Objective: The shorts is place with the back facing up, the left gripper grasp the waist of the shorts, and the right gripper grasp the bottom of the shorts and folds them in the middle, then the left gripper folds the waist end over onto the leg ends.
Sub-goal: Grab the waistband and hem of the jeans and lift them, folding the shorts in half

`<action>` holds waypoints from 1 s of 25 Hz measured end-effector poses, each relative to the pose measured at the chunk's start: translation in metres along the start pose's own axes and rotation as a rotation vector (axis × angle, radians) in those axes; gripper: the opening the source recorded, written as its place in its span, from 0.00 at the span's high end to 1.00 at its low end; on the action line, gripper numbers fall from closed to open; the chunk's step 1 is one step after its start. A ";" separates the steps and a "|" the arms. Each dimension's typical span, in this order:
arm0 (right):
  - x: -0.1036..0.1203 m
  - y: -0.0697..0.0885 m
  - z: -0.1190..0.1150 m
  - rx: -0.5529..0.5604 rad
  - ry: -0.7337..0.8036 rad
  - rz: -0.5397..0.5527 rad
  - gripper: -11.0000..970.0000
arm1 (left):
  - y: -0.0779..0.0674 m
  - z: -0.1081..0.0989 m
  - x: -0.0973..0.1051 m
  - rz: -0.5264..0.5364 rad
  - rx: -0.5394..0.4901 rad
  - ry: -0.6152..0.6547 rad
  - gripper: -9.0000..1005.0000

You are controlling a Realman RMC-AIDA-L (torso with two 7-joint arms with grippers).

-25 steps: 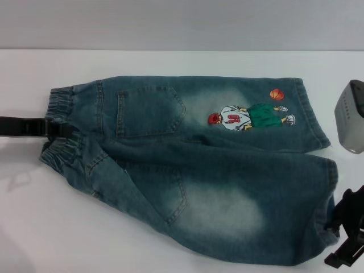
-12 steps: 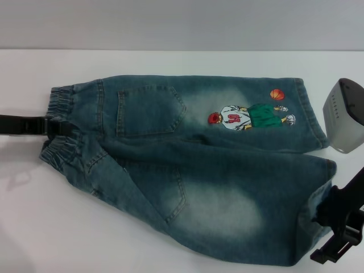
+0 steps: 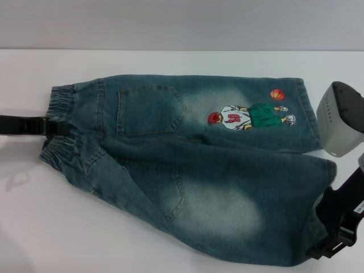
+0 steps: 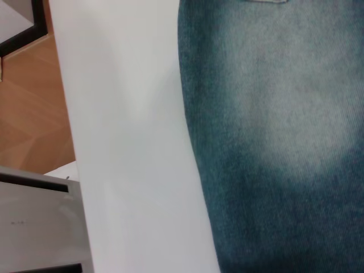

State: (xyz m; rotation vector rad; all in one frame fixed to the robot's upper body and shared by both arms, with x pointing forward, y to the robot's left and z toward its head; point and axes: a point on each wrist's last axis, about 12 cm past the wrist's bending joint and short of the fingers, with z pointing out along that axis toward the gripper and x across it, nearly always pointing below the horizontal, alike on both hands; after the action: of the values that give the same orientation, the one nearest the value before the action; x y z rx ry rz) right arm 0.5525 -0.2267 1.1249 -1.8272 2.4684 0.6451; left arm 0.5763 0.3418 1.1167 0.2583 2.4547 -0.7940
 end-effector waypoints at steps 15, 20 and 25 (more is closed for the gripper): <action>0.003 0.000 0.002 -0.012 0.012 0.007 0.92 | 0.000 0.000 0.001 0.004 0.000 -0.002 0.94; 0.005 0.005 -0.002 -0.038 0.012 -0.009 0.98 | 0.000 -0.001 -0.001 0.003 0.000 -0.004 0.94; 0.009 0.016 -0.021 -0.071 -0.076 -0.075 0.99 | -0.003 -0.002 -0.007 0.005 0.016 -0.028 0.94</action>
State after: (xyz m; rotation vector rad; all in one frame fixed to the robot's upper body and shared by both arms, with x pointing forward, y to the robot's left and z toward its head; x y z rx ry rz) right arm 0.5402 -0.2382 1.1470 -1.8722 2.3464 0.7923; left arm 0.5802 0.3403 1.1228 0.2580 2.4218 -0.8098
